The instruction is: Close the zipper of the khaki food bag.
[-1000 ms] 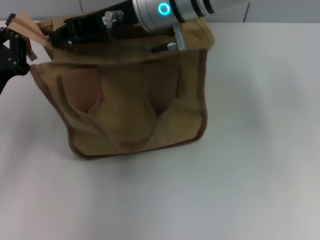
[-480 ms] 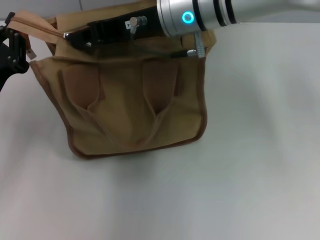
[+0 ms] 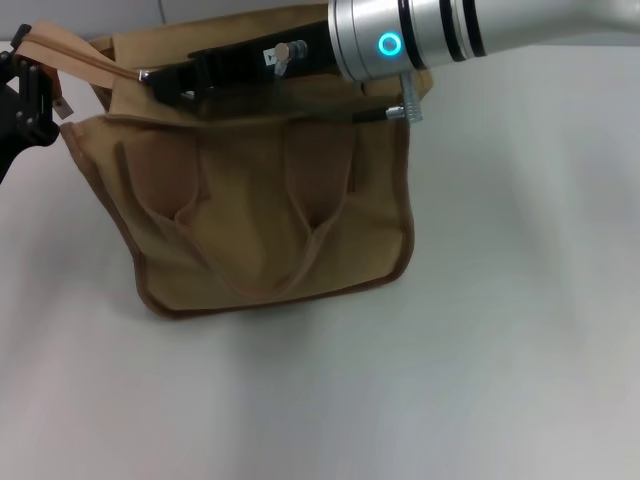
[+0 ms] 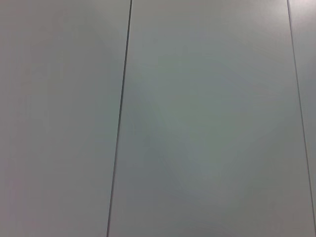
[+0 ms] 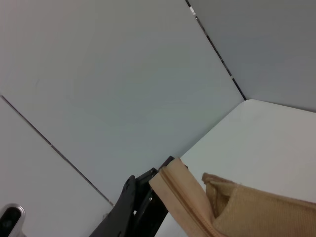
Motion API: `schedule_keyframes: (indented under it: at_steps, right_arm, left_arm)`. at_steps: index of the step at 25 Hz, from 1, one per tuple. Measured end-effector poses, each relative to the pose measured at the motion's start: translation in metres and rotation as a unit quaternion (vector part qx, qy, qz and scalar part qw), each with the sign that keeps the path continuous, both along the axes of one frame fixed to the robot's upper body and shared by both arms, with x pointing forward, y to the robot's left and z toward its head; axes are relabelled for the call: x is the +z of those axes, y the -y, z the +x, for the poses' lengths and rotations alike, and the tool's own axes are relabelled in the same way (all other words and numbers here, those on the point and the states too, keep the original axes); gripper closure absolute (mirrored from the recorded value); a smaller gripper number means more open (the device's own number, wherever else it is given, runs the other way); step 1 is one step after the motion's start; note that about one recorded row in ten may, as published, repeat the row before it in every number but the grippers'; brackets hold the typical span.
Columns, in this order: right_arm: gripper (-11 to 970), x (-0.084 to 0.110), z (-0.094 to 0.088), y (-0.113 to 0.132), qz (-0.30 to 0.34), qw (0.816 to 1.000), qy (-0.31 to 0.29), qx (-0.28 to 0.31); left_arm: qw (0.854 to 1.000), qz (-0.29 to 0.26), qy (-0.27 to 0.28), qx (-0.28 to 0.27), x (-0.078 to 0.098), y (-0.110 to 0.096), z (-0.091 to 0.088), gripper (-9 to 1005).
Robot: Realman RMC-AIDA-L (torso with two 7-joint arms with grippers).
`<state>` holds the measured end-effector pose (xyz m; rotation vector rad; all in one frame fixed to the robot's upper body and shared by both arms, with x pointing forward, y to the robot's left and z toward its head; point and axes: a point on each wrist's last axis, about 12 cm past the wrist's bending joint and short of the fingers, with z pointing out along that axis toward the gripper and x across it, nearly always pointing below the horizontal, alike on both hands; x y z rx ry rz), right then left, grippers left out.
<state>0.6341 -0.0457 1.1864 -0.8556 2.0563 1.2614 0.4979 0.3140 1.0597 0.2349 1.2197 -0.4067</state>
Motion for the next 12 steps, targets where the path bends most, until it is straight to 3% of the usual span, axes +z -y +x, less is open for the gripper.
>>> schedule_keyframes:
  at_steps: [12]
  right_arm:
    - [952,-0.004,-0.0001,0.0084,0.009,1.0,0.005,-0.005]
  left_arm:
    - [1.0,0.001,0.0,0.001,0.0,-0.0004,0.0002,978]
